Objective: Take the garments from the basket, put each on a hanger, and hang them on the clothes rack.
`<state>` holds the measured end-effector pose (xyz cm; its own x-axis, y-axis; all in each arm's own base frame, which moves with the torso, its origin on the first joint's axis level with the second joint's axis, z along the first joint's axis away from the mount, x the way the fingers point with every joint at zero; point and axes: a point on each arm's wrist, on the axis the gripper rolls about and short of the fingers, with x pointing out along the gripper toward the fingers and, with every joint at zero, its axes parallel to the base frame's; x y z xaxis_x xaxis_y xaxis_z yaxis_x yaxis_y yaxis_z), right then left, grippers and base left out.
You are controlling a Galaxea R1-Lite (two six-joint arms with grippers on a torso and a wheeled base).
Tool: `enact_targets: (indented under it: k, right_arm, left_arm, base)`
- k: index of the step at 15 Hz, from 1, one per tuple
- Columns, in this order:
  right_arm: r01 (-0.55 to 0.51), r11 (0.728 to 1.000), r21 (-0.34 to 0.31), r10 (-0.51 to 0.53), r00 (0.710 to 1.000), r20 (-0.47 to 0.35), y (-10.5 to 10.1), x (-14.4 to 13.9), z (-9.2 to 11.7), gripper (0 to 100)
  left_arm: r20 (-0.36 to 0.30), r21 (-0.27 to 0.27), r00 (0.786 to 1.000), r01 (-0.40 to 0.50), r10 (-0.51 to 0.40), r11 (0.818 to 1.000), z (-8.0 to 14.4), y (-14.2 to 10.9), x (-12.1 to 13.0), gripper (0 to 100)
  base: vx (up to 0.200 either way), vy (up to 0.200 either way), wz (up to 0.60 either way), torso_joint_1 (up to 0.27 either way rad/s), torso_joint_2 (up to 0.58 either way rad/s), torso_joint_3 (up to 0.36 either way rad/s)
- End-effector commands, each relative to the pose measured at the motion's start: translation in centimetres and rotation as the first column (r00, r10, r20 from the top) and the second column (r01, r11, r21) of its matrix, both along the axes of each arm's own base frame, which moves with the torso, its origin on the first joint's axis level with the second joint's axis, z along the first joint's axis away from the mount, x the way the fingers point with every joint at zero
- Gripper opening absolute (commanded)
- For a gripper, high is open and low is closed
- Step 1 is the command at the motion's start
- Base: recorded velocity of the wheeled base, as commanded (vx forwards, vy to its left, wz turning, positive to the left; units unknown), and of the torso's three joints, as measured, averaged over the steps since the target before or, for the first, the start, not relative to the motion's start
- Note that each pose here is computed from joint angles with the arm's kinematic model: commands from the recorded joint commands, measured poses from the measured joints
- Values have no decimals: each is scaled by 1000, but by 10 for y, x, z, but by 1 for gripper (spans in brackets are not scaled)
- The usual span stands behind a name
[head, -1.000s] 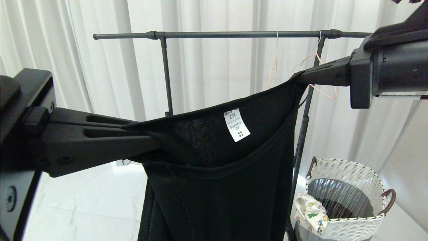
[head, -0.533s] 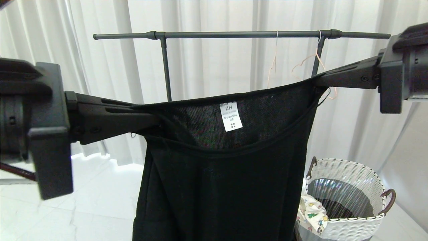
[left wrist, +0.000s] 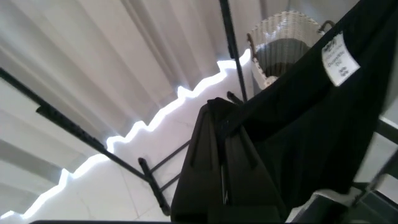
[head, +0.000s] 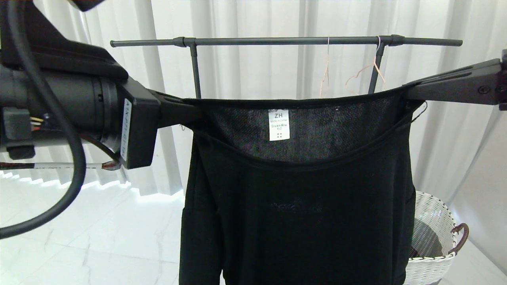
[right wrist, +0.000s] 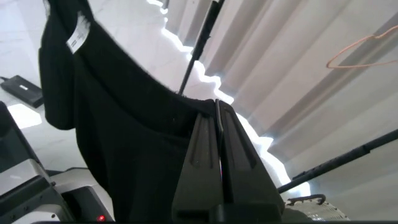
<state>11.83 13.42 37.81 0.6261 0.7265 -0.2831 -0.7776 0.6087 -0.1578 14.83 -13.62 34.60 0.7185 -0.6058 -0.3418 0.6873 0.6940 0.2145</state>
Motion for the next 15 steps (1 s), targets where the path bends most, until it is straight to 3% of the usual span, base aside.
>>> enact_targets:
  k: [1,14,15]
  right_arm:
    - [4,1000,3,-4,1000,4,-2,-2,1,0]
    - [55,998,-41,-55,998,-16,-1,1,-11,0]
    - [54,997,-45,-55,998,-19,-1,1,-12,100]
  left_arm:
    - [-10,11,1000,-8,8,1000,-2,-5,7,0]
    - [0,1,999,-47,47,999,1,2,12,0]
    - [-1,2,999,-47,47,999,1,2,12,0]
  base:
    - [0,0,0,0,0,0]
    - [0,0,0,0,0,0]
    - [0,0,0,0,0,0]
